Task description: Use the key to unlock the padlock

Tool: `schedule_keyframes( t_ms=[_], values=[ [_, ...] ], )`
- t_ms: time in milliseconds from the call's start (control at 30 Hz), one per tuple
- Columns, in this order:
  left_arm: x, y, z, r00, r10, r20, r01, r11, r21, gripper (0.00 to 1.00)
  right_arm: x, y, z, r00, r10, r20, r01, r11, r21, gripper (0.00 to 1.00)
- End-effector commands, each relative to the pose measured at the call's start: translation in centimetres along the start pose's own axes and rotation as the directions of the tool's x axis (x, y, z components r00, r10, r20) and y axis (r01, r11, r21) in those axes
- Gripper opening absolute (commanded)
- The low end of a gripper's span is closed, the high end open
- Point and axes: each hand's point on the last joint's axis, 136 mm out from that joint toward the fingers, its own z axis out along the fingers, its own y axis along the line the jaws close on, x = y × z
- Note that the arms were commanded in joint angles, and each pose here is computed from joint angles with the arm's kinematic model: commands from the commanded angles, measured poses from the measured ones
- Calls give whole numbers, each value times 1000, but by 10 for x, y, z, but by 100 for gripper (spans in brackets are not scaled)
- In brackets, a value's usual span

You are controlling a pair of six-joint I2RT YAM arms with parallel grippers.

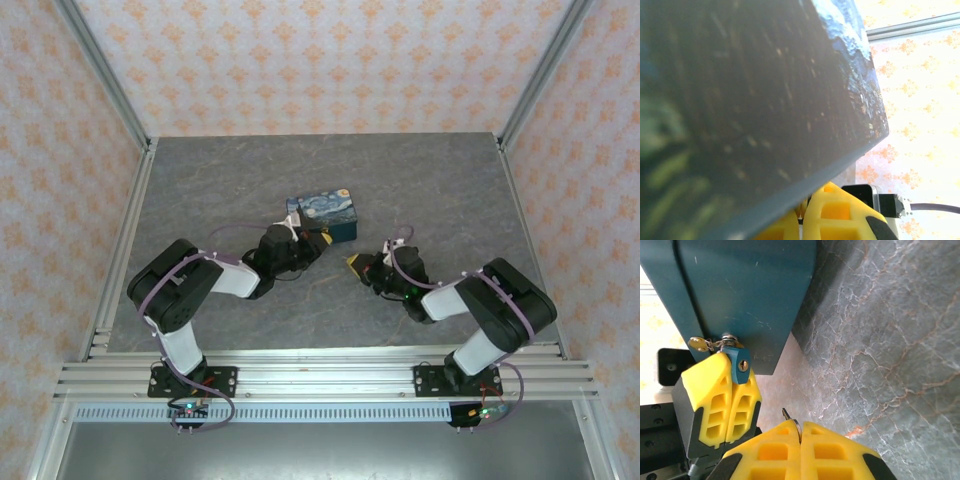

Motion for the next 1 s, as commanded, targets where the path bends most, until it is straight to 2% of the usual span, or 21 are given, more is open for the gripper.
schedule_keyframes(
  t_ms=[0, 233, 467, 967],
  values=[
    [-2, -25, -9, 997, -72, -12, 73, 992, 107, 0, -7, 39, -6, 999, 20, 51, -13, 991, -137, 0],
    [-3, -35, -18, 993, -117, 2, 116, 985, 125, 0, -7, 64, -12, 997, 16, 79, -2, 985, -172, 0],
    [-6, -45, -28, 989, -143, 31, 138, 981, 139, 0, -8, 71, -9, 995, 45, 87, -28, 982, -188, 0],
    [-5, -40, -29, 988, -149, 44, 142, 983, 119, 0, -7, 70, 6, 995, 58, 79, -44, 984, -171, 0]
  ],
)
